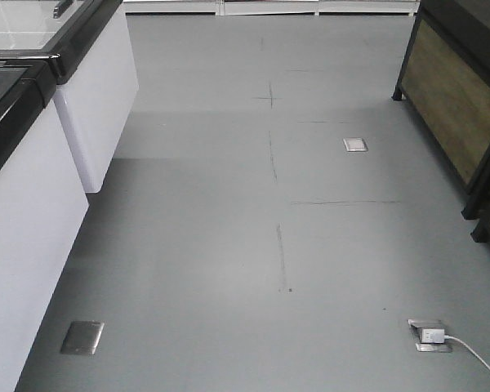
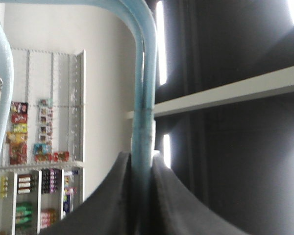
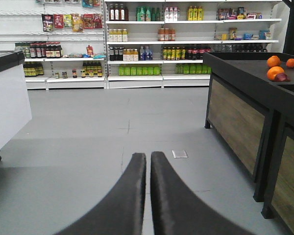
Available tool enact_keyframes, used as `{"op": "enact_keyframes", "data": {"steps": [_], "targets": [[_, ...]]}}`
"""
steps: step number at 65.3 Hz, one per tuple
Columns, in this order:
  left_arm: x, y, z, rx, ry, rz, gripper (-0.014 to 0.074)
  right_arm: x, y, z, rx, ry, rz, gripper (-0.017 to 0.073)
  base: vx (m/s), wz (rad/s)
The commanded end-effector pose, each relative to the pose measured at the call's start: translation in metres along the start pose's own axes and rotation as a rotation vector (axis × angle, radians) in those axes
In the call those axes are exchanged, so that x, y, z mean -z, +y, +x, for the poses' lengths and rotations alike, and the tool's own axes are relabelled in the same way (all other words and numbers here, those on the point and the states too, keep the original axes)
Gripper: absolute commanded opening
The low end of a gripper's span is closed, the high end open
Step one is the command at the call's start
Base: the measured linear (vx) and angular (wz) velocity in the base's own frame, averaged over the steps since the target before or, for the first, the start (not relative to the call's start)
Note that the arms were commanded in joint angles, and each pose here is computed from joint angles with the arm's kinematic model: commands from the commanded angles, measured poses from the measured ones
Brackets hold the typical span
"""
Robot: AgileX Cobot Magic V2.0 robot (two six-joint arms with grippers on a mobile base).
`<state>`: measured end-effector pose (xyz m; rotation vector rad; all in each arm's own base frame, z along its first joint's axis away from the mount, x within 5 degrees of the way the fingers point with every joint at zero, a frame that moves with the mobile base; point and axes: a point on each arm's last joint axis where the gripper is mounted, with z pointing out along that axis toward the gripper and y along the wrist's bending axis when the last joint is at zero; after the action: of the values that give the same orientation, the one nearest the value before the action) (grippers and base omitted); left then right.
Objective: Left arm holds basket, right arm returns cookies
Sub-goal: 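Lift the light-blue basket with the carton using the left gripper, then swing the held basket in front of the robot with the left gripper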
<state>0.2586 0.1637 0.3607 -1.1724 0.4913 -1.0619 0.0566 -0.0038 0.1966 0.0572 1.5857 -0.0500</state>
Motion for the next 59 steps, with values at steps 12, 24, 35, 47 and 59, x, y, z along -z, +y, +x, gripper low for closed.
{"op": "enact_keyframes", "data": {"steps": [12,24,35,47,59], "targets": [[0.004,-0.027,0.060,0.082,0.294,0.143,-0.0006,0.000,0.000,-0.001,0.011,-0.066,0.001,-0.0006,0.00,0.00],[0.013,-0.013,0.104,0.176,0.473,0.089,-0.0006,0.000,0.000,-0.001,0.011,-0.066,0.001,-0.0006,0.00,0.00],[0.025,-0.009,0.138,0.233,0.597,0.098,-0.0004,0.000,0.000,-0.001,0.011,-0.066,0.001,-0.0006,0.00,0.00],[0.041,-0.006,0.170,0.257,0.733,0.084,-0.0004,0.000,0.000,-0.001,0.011,-0.066,0.001,-0.0006,0.00,0.00],[0.059,0.001,0.200,0.302,0.866,0.036,-0.0004,0.000,0.000,-0.001,0.011,-0.066,0.001,-0.0006,0.00,0.00]]}}
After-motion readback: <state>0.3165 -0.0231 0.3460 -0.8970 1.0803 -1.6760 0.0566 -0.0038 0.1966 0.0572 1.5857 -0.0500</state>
